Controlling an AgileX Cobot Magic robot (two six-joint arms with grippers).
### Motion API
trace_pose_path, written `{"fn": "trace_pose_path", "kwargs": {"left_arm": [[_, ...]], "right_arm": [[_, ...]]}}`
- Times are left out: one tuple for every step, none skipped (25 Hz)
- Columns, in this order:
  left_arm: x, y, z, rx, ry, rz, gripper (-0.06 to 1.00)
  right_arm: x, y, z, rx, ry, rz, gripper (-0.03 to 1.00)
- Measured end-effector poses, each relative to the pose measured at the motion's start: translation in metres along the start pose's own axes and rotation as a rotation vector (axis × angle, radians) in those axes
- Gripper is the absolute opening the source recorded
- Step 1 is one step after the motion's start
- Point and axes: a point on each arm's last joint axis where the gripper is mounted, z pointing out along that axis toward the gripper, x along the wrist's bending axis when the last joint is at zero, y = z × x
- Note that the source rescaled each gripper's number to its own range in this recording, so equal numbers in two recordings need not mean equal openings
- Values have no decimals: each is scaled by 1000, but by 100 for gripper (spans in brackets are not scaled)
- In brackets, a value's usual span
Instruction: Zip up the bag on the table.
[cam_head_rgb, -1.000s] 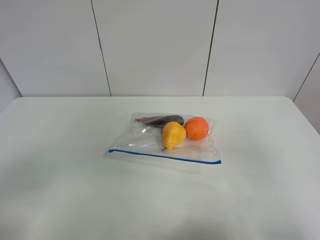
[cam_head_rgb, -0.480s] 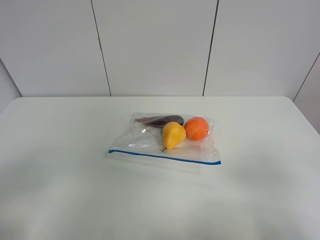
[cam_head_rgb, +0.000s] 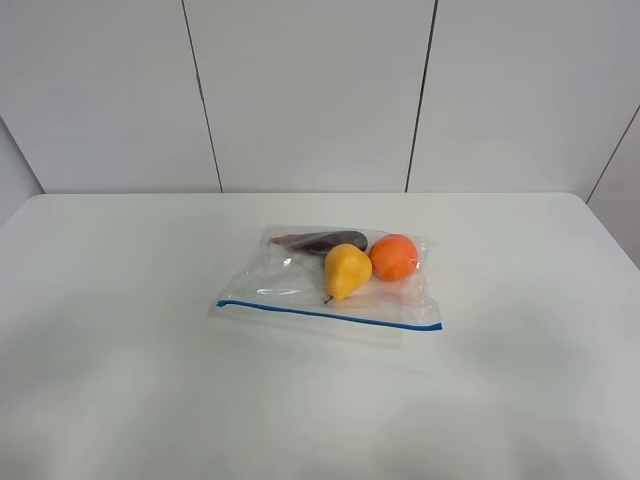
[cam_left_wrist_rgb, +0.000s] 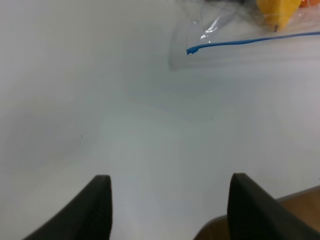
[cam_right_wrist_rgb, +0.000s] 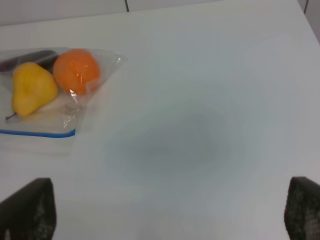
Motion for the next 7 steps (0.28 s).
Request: {"fn": "trace_pose_path", "kwargs": {"left_arm": [[0, 0, 0, 0, 0, 0, 80], [0, 0, 0, 0, 0, 0, 80], [0, 0, 0, 0, 0, 0, 80], [0, 0, 0, 0, 0, 0, 80], [0, 0, 0, 0, 0, 0, 80], [0, 0, 0, 0, 0, 0, 80], [0, 0, 0, 0, 0, 0, 80]], "right_arm": [[0, 0, 0, 1, 0, 0, 100], [0, 0, 0, 1, 0, 0, 100], [0, 0, 0, 1, 0, 0, 100], [0, 0, 0, 1, 0, 0, 100], [0, 0, 0, 1, 0, 0, 100], [0, 0, 0, 2, -1, 0, 100], [0, 0, 0, 4, -1, 0, 100]]}}
